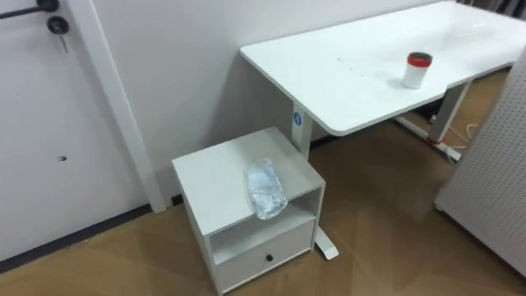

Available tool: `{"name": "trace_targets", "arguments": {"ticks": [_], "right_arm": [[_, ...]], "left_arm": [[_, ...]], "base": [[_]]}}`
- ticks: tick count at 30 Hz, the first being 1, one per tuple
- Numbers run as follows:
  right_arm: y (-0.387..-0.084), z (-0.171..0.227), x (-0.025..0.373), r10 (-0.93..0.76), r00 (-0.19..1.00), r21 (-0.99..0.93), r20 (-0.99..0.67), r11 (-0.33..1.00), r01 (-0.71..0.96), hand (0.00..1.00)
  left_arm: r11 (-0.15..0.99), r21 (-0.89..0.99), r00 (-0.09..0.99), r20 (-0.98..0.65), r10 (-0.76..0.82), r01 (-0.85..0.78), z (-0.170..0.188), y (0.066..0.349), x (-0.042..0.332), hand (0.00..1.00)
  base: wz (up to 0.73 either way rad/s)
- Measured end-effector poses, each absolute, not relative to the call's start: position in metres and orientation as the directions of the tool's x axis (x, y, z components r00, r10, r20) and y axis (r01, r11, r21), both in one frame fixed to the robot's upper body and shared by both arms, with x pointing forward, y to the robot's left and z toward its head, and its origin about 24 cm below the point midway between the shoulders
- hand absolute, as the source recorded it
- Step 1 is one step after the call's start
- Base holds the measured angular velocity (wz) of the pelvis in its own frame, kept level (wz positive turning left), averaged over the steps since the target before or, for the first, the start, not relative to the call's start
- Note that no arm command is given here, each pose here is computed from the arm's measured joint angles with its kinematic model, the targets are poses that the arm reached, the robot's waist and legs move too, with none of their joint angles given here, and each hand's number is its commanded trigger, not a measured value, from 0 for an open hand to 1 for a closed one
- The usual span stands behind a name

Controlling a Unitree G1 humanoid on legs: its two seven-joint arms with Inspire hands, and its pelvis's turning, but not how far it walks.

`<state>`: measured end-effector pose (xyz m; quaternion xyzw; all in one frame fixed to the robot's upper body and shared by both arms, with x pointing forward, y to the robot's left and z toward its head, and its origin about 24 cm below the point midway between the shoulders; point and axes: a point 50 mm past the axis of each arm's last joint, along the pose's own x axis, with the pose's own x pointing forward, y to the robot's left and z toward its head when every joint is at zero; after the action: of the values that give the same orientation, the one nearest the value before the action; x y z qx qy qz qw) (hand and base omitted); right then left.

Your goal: Pick garbage

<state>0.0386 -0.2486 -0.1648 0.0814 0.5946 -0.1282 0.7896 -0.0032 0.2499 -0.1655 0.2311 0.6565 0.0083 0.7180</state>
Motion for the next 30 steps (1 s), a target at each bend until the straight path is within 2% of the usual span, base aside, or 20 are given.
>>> {"name": "trace_targets", "arguments": {"ticks": [5, 10, 16, 21, 30], "right_arm": [[-0.257, -0.163, 0.03, -0.154, 0.234, -0.083, -0.96, 0.954, 0.288, 1.0], [-0.259, -0.159, 0.048, -0.172, 0.323, -0.084, -0.931, 0.959, 0.271, 1.0], [-0.253, -0.155, 0.076, -0.149, 0.414, -0.048, -0.898, 0.968, 0.245, 1.0], [-0.249, -0.155, 0.087, -0.135, 0.451, -0.032, -0.882, 0.973, 0.229, 1.0], [-0.244, -0.151, 0.112, -0.082, 0.486, -0.021, -0.87, 0.991, 0.13, 1.0]], "left_arm": [[0.885, 0.366, 0.201, -0.927, 0.318, 0.288, -0.164, 0.252, 0.018, 0.0], [0.847, 0.461, 0.325, -0.869, 0.372, 0.264, -0.158, 0.257, 0.06, 0.0], [0.79, 0.592, 0.571, -0.708, 0.415, 0.159, -0.138, 0.255, 0.114, 0.0], [0.774, 0.626, 0.755, -0.552, 0.354, 0.094, -0.113, 0.239, 0.165, 0.0], [0.733, 0.678, 0.892, -0.296, 0.343, -0.057, -0.069, 0.236, 0.224, 0.0]], "base": [[-0.14], [-0.08], [0.11], [0.47], [-0.06]]}}
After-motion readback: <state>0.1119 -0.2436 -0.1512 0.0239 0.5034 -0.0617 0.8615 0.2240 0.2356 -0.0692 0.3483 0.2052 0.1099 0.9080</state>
